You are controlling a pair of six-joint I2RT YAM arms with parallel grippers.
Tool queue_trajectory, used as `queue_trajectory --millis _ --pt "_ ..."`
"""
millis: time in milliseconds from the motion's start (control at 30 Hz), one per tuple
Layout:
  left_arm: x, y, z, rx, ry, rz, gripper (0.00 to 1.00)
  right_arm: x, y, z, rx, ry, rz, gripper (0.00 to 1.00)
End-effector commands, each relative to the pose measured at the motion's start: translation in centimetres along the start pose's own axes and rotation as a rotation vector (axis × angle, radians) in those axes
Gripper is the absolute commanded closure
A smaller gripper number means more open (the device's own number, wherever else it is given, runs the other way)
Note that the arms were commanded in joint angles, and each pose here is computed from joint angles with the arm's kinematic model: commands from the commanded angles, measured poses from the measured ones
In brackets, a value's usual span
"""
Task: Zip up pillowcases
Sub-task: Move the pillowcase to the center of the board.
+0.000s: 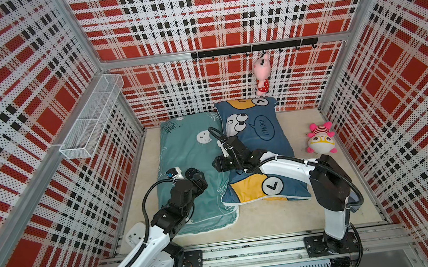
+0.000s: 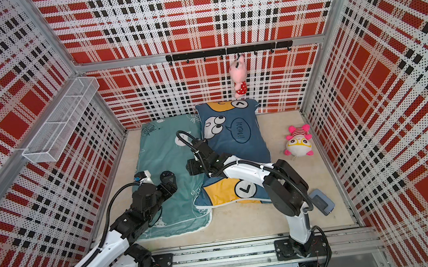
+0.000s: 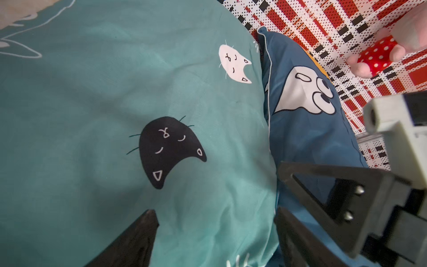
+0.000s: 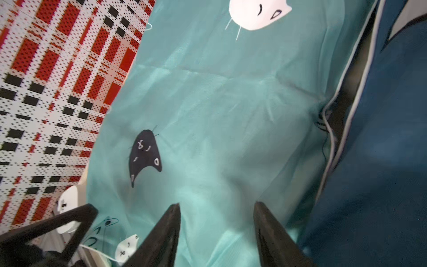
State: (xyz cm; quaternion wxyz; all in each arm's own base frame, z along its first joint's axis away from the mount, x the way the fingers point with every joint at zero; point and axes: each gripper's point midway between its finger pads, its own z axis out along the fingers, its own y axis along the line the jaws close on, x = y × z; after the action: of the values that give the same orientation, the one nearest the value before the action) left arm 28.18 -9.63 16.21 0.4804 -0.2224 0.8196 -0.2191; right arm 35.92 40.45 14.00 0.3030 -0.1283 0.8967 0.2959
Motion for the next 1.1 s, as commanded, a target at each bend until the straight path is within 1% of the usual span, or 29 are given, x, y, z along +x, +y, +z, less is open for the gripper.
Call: queue_trajectory --millis 0,100,300,400,533,633,733,800,967,1000,1033,1067 --pt "-0.5 0.0 0.6 0.023 -0.02 -0.009 0.17 0.3 -3.2 0.5 0.038 -0.003 0.052 0.52" --pt "0.1 0.7 1.2 0.017 -0.008 -0.012 0.18 1.1 -6.2 -0.4 0.106 -0.001 0.071 0.52" --pt "0.7 2.7 2.6 -0.018 0.005 -0.025 0.19 3.4 -12.9 -3.5 0.205 0.008 0.135 0.51" --pt "0.4 3.2 3.3 -0.029 0.007 -0.03 0.2 3.9 -14.5 -4.7 0.212 0.013 0.133 0.49" --pt "-0.1 3.7 4.3 -0.049 0.011 -0.024 0.21 4.6 -13.6 -5.7 0.17 0.064 0.041 0.41" --pt "-0.4 4.0 5.0 -0.065 0.014 -0.019 0.22 5.7 -11.7 -6.7 0.064 0.109 0.0 0.37" --pt "-0.5 4.3 5.7 -0.074 0.011 -0.018 0.23 7.4 -9.4 -7.6 -0.06 0.158 -0.016 0.37" --pt "-0.7 4.4 6.1 -0.082 0.011 -0.014 0.24 8.4 -7.8 -8.1 -0.106 0.174 -0.049 0.37" --pt "-1.1 4.5 7.0 -0.091 0.01 -0.005 0.24 11.0 -2.7 -7.5 -0.259 0.221 -0.15 0.37" --pt "-1.1 4.5 7.1 -0.091 0.01 -0.003 0.24 11.3 -2.1 -7.3 -0.285 0.227 -0.155 0.33" --pt "-1.2 4.4 7.2 -0.089 0.007 -0.002 0.25 11.7 -1.7 -6.9 -0.301 0.226 -0.157 0.24" --pt "-1.3 4.3 7.2 -0.087 0.005 -0.002 0.25 12.0 -1.5 -6.6 -0.304 0.225 -0.152 0.17"
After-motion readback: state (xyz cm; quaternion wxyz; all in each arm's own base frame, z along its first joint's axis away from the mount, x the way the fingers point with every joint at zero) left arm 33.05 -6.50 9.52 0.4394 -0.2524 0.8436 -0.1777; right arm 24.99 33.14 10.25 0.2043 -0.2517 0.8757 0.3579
